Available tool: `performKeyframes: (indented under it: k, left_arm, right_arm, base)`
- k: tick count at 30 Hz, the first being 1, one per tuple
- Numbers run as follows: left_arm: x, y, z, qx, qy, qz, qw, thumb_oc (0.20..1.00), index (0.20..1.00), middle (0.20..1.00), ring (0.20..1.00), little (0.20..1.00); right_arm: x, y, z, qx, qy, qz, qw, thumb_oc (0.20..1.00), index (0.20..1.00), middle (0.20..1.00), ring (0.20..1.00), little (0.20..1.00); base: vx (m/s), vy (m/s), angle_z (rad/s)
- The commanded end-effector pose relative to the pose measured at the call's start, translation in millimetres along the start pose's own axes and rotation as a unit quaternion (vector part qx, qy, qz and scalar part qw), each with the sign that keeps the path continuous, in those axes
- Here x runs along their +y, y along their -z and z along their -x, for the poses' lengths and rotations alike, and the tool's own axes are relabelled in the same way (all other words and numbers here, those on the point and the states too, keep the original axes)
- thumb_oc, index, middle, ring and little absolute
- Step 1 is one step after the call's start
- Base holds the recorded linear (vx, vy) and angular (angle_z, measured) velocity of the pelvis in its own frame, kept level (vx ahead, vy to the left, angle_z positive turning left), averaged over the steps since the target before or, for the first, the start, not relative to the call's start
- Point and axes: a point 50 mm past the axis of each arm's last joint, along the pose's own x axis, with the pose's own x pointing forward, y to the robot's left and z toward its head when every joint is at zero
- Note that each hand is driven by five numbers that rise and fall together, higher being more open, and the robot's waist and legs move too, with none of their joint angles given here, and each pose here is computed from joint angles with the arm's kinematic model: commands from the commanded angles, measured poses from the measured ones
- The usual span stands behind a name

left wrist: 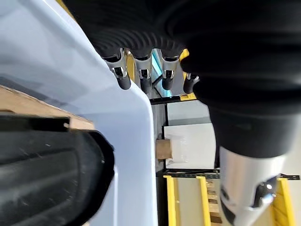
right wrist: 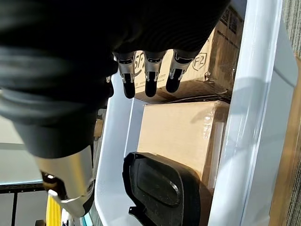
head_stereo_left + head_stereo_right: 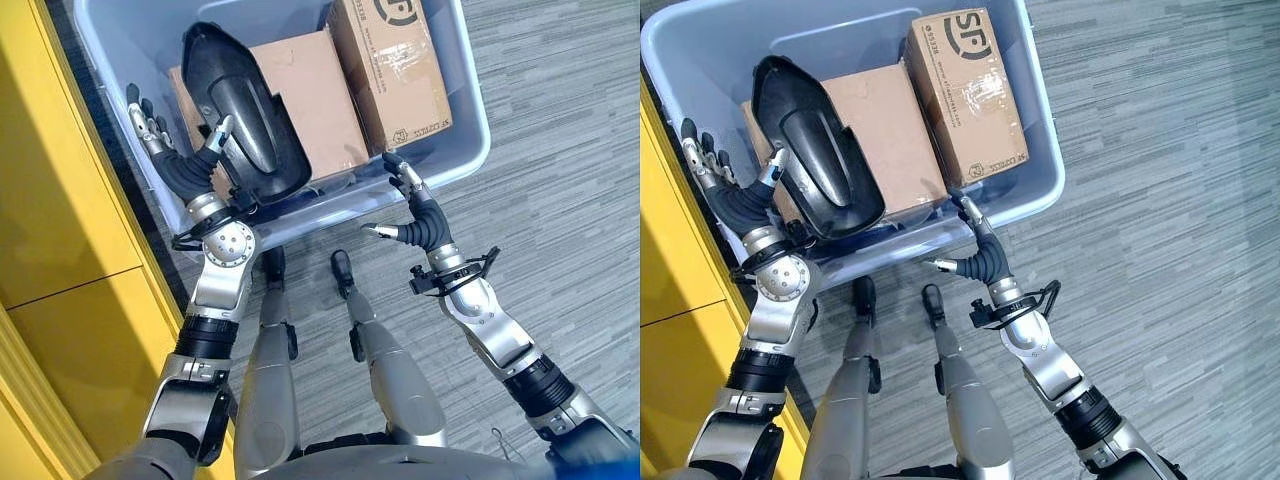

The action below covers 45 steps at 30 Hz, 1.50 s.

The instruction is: Move parts from the plastic box to the shelf.

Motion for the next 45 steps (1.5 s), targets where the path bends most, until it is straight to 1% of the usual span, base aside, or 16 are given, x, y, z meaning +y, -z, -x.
performKeyframes:
  k: [1,9,17,19,25,38,41,45]
  left_arm:
    - [10,-9,-12,-0.04,-0.025,-0.011,0.999,1.0,1.0,1.0,1.0,1.0]
    - [12,-8,-14,-0.042,-0.035,-0.023,0.998,1.0,1.0,1.0,1.0,1.0]
    - [13,12,-13,0.001,-0.03,-0.056,0.998,1.0,1.0,1.0,1.0,1.0]
    - [9,23,-15,0.025,-0.017,-0.078,0.997,1.0,1.0,1.0,1.0,1.0]
    - [0,32,-16,0.043,0.011,-0.101,0.994,1.0,1.0,1.0,1.0,1.0]
    - [-18,29,-11,0.036,0.052,-0.101,0.993,1.0,1.0,1.0,1.0,1.0]
    - [-24,29,-12,0.02,0.063,-0.133,0.989,1.0,1.0,1.0,1.0,1.0]
    - [-28,27,-10,0.013,0.078,-0.143,0.987,1.0,1.0,1.0,1.0,1.0]
  right_arm:
    - [-3,-25,-4,-0.069,0.036,-0.038,0.996,1.0,1.0,1.0,1.0,1.0]
    - [-6,-24,-3,-0.066,0.046,-0.035,0.996,1.0,1.0,1.0,1.0,1.0]
    - [-9,-23,0,-0.064,0.051,-0.033,0.996,1.0,1.0,1.0,1.0,1.0]
    - [-10,-21,3,-0.059,0.05,-0.027,0.997,1.0,1.0,1.0,1.0,1.0]
    - [-11,-19,8,-0.054,0.05,-0.027,0.997,1.0,1.0,1.0,1.0,1.0]
    - [-13,-16,14,-0.047,0.054,-0.028,0.997,1.0,1.0,1.0,1.0,1.0]
    - [-12,-16,13,-0.047,0.053,-0.024,0.997,1.0,1.0,1.0,1.0,1.0]
    - [-13,-15,13,-0.044,0.055,-0.018,0.997,1.0,1.0,1.0,1.0,1.0]
  base:
    - [0.0,0.0,0.0]
    - [0.0,-0.02,0.07]
    - [0.01,-0.014,0.04]
    - [0.02,-0.045,0.2]
    - [0.02,-0.027,0.06]
    - [0.01,-0.013,0.05]
    - [0.0,0.0,0.0]
    - [0.0,0.0,0.0]
